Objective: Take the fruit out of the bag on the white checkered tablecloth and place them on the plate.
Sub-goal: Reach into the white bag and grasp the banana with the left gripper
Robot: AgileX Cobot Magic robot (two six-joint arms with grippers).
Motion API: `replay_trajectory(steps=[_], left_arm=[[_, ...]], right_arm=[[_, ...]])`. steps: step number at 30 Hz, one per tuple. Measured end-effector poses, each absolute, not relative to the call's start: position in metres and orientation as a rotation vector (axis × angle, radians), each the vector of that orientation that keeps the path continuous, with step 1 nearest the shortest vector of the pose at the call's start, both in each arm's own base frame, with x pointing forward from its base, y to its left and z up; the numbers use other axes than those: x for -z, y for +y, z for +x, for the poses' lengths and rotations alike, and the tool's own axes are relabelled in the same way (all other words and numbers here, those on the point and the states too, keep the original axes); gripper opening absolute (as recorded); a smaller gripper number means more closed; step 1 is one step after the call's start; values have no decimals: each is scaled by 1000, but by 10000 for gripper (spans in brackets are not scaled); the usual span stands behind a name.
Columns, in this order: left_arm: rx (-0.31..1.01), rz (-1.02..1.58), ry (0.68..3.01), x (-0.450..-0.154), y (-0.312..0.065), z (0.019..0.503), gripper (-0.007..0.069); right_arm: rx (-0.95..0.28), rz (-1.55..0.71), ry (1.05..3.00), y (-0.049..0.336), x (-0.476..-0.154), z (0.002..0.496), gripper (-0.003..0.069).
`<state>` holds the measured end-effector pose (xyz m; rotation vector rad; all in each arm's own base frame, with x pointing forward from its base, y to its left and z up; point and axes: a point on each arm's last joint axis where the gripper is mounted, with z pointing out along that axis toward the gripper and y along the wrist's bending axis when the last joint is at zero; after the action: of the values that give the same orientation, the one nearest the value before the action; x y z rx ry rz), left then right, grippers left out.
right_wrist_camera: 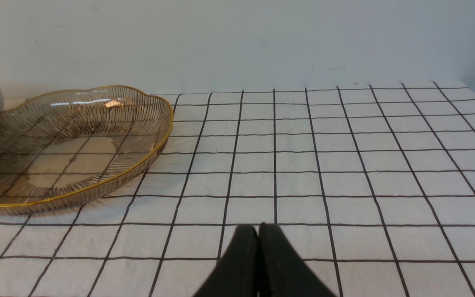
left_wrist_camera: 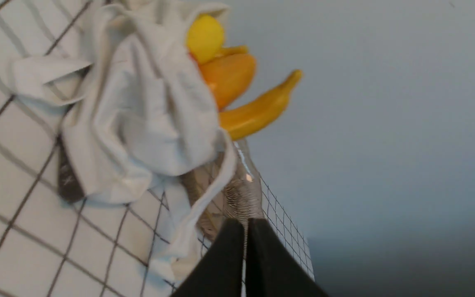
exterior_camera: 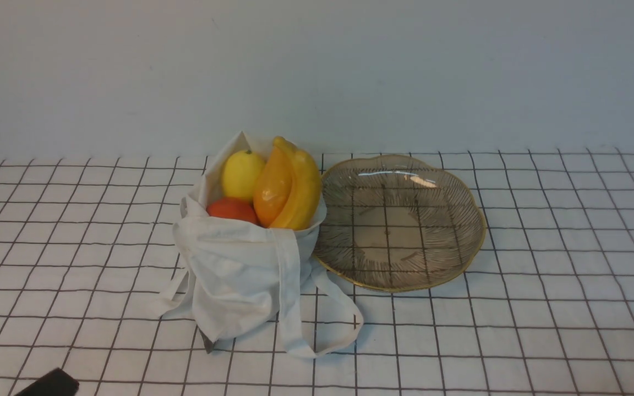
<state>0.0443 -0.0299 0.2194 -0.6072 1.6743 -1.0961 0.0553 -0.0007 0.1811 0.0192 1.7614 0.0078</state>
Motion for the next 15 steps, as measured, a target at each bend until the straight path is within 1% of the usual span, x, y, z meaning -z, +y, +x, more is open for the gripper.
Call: replay_trajectory(steps=[2, 3, 4, 5, 6, 9, 10, 11, 12, 13, 15], left_arm=[[1055, -523, 1702, -242, -32, 43, -8], [1015, -470, 1746, -258, -33, 45, -8], [973, -433, 1811, -264, -35, 48, -8], [957, -418, 1857, -269, -36, 51, -8], [905, -384, 1951, -275, -38, 57, -8], [710, -303, 2257, -286, -40, 82, -8], [646, -273, 2401, -288, -39, 97, -8], [607, -254, 2456, -293, -39, 106, -8], [580, -246, 2506, -293, -39, 112, -8], [538, -223, 2566, -298, -39, 128, -8], [511, -180, 2617, -307, -42, 156, -8]], right_arm=[[-8, 19, 1761, -1, -181, 55, -15], [-8, 19, 1761, -1, -181, 55, -15], [-8, 19, 1761, -1, -181, 55, -15], [-8, 19, 1761, -1, -181, 55, -15], [-8, 19, 1761, -1, -181, 55, -15], [-8, 19, 1762, -1, -181, 55, -15], [-8, 19, 1762, -1, -181, 55, -15], [-8, 19, 1762, -1, -181, 55, -15], [-8, 19, 1762, -1, -181, 55, -15], [-8, 19, 1762, -1, -181, 55, -15], [-8, 19, 1762, -1, -181, 55, -15]])
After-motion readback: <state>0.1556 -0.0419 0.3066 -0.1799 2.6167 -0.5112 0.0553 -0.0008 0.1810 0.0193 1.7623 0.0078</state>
